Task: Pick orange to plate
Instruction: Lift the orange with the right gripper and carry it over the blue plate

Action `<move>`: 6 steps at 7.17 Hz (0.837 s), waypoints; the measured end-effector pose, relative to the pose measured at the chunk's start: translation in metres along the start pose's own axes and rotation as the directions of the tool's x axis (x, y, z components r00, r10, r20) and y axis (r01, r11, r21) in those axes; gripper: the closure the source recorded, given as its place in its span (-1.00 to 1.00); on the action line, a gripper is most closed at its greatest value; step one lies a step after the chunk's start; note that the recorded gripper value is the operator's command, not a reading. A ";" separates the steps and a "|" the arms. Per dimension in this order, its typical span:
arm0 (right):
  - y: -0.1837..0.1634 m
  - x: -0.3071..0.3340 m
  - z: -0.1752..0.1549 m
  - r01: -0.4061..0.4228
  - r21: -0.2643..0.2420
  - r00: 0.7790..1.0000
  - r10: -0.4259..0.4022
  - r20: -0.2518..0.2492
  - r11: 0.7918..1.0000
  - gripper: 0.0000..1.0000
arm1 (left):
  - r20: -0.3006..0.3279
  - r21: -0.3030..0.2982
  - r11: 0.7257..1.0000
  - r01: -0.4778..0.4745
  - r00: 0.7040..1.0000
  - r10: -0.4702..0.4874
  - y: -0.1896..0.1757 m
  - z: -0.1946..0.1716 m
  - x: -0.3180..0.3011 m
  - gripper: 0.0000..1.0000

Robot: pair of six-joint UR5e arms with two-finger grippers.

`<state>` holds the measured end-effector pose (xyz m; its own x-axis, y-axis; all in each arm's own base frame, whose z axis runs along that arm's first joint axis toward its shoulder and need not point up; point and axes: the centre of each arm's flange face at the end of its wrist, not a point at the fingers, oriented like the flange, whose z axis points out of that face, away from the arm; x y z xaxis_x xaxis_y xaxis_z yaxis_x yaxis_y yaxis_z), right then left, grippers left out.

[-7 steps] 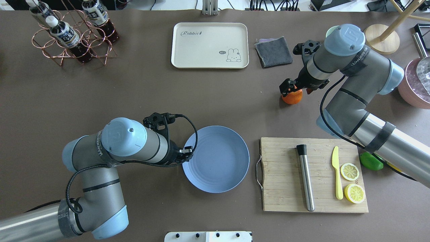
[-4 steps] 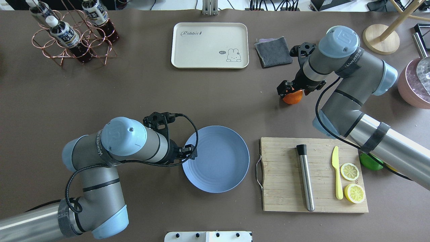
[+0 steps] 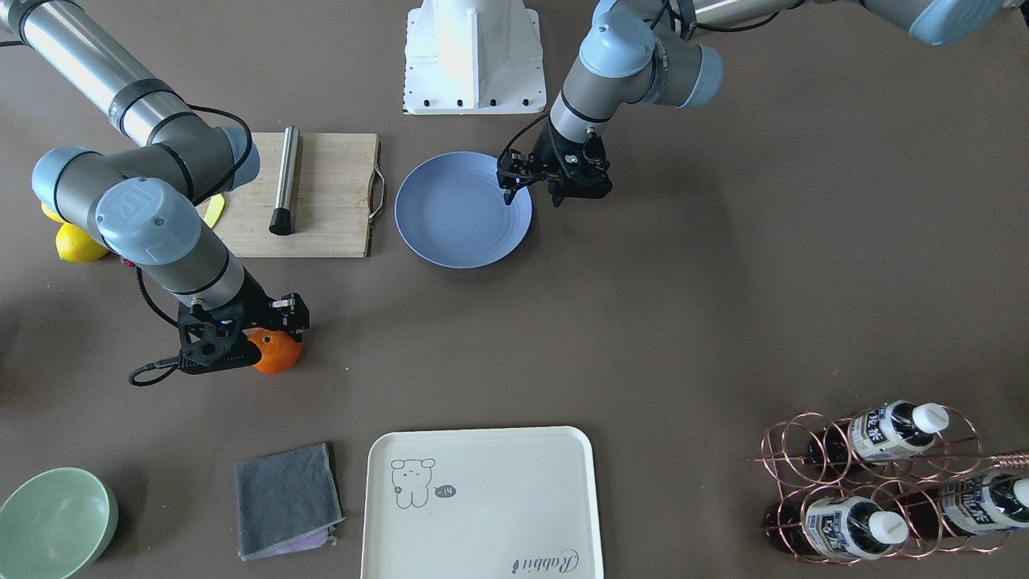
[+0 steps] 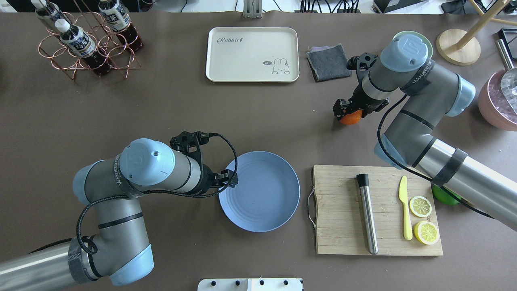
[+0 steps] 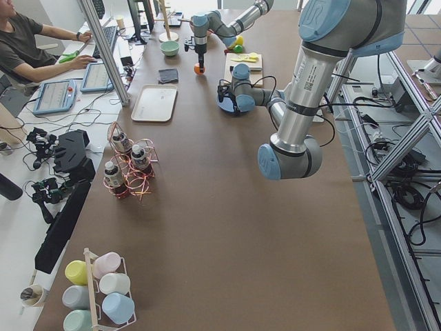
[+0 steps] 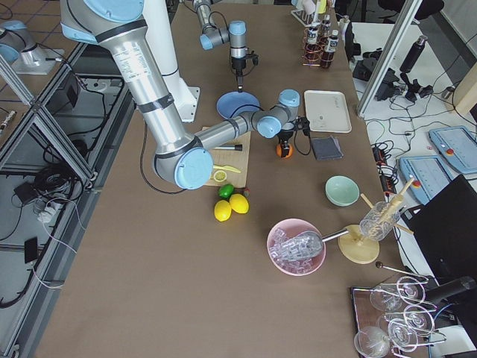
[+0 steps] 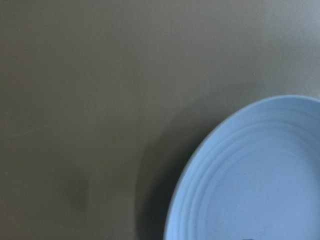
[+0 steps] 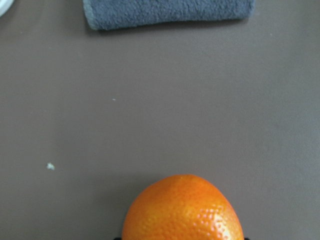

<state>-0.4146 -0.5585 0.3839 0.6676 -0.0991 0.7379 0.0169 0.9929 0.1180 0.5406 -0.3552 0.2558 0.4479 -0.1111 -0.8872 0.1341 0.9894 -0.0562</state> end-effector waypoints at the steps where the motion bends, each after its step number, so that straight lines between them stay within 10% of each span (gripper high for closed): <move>1: 0.010 -0.022 -0.023 -0.040 0.011 0.999 0.040 0.031 0.999 1.00 | -0.006 0.016 1.000 0.002 1.000 -0.002 -0.010 -0.011 -0.005 -0.81; 3: 0.075 -0.098 -0.061 -0.113 0.010 0.992 0.113 0.052 0.993 1.00 | 0.010 0.058 0.997 -0.053 0.999 0.052 -0.038 -0.039 -0.040 -0.91; 6: 0.189 -0.205 -0.033 -0.157 0.020 0.987 0.156 0.038 0.987 1.00 | 0.070 0.052 0.989 -0.136 0.989 0.133 -0.095 -0.071 -0.108 -0.92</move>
<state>-0.5237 -0.3484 0.2331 0.6333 0.0549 0.7719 -0.1029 0.9946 0.0137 0.4173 -0.4302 0.3242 0.5221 0.0148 -0.8527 0.1175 0.9891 0.0891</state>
